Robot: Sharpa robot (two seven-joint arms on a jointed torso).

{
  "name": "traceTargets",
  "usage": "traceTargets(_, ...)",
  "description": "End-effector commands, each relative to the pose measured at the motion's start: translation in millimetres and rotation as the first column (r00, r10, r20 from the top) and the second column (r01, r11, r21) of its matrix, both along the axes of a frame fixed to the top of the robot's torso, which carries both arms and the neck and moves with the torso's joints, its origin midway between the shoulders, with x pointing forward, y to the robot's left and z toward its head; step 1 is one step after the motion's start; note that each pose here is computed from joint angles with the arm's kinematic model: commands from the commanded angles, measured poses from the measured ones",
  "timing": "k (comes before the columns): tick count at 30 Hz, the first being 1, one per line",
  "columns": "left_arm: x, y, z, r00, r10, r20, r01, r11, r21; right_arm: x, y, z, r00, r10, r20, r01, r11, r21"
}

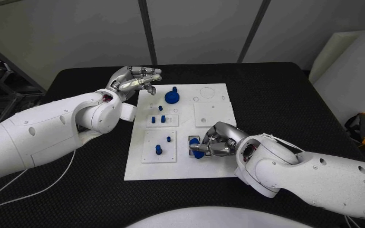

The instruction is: Assemble the parts on the task board

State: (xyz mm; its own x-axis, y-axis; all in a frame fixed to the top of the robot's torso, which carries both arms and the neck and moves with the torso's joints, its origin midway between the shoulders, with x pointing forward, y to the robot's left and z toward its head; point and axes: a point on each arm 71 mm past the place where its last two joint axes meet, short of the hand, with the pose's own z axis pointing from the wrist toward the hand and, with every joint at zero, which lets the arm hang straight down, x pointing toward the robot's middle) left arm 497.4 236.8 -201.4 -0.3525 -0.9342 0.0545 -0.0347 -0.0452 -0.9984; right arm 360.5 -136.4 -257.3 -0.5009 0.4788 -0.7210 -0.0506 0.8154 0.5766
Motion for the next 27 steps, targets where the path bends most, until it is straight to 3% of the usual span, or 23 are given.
traceTargets(1, -0.1, -1.2, 1.3, 1.000, -0.012, 0.001, 0.012, 1.000, -0.008, 0.9, 0.9, 1.6, 1.000, 0.005, 0.025, -0.005, 1.000, -0.009)
traceTargets(9, 0.0, -0.9, 1.2, 1.000, -0.011, 0.001, 0.011, 1.000, -0.008, 0.5, 0.2, 4.3, 0.999, 0.010, 0.052, -0.010, 1.000, -0.001)
traceTargets(19, 0.4, 0.0, 0.7, 1.000, -0.010, 0.000, 0.010, 1.000, -0.007, -6.8, -3.7, 13.0, 0.992, 0.076, 0.099, -0.080, 0.996, 0.032)
traceTargets(27, 0.7, -2.0, 0.4, 1.000, -0.015, -0.002, 0.015, 1.000, -0.009, -4.8, -7.6, 12.3, 0.991, 0.077, 0.111, -0.079, 0.997, 0.011)
